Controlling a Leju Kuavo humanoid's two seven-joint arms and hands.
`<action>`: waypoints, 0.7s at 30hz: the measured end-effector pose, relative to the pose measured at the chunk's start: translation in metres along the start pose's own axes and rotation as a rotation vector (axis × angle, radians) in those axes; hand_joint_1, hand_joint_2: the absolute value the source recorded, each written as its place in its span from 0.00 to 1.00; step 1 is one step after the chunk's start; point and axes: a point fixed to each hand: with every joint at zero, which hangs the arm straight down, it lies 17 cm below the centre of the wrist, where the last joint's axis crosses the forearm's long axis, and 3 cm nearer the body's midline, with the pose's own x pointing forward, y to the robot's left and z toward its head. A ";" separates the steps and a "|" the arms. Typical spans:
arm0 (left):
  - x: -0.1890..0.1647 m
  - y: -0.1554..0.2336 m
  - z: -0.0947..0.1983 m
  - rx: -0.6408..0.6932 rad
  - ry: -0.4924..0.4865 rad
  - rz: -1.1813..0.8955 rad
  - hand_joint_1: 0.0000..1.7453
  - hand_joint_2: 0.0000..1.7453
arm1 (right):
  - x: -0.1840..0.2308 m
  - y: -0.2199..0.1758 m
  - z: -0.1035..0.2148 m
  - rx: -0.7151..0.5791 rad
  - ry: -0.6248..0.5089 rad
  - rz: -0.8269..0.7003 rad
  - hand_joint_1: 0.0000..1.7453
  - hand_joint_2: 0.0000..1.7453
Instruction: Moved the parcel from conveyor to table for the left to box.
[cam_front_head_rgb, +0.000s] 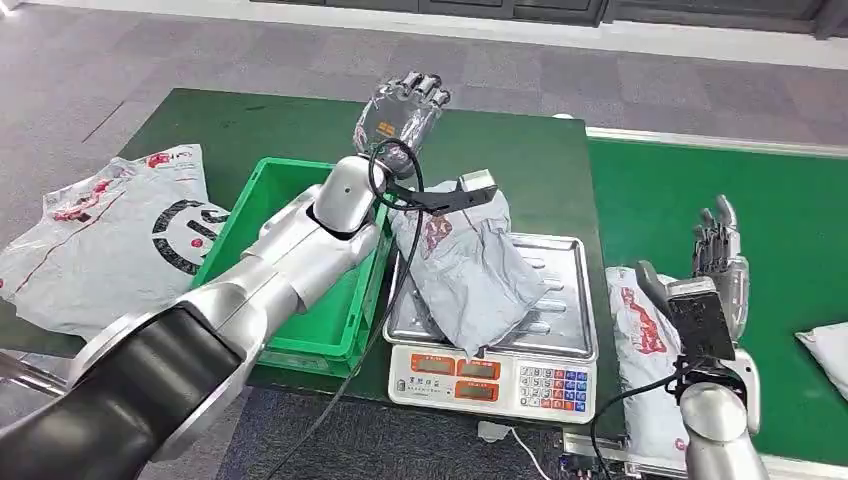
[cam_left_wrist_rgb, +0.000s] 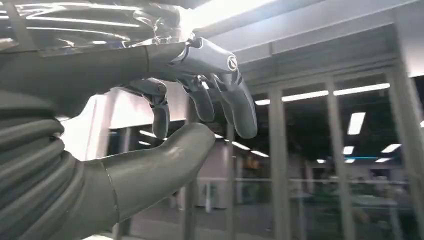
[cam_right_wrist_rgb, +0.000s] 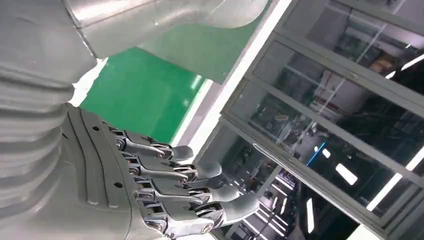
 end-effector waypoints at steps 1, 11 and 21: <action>-0.008 -0.002 0.000 -0.008 0.025 -0.020 1.00 1.00 | 0.000 -0.001 0.001 0.000 0.001 0.000 0.00 1.00; -0.098 -0.050 0.018 -0.213 0.155 -0.095 0.00 1.00 | -0.009 -0.013 0.017 0.012 0.033 0.001 0.00 1.00; -0.005 -0.079 0.056 -0.502 -0.099 1.015 0.00 1.00 | -0.022 -0.031 0.025 0.046 0.046 0.021 0.00 1.00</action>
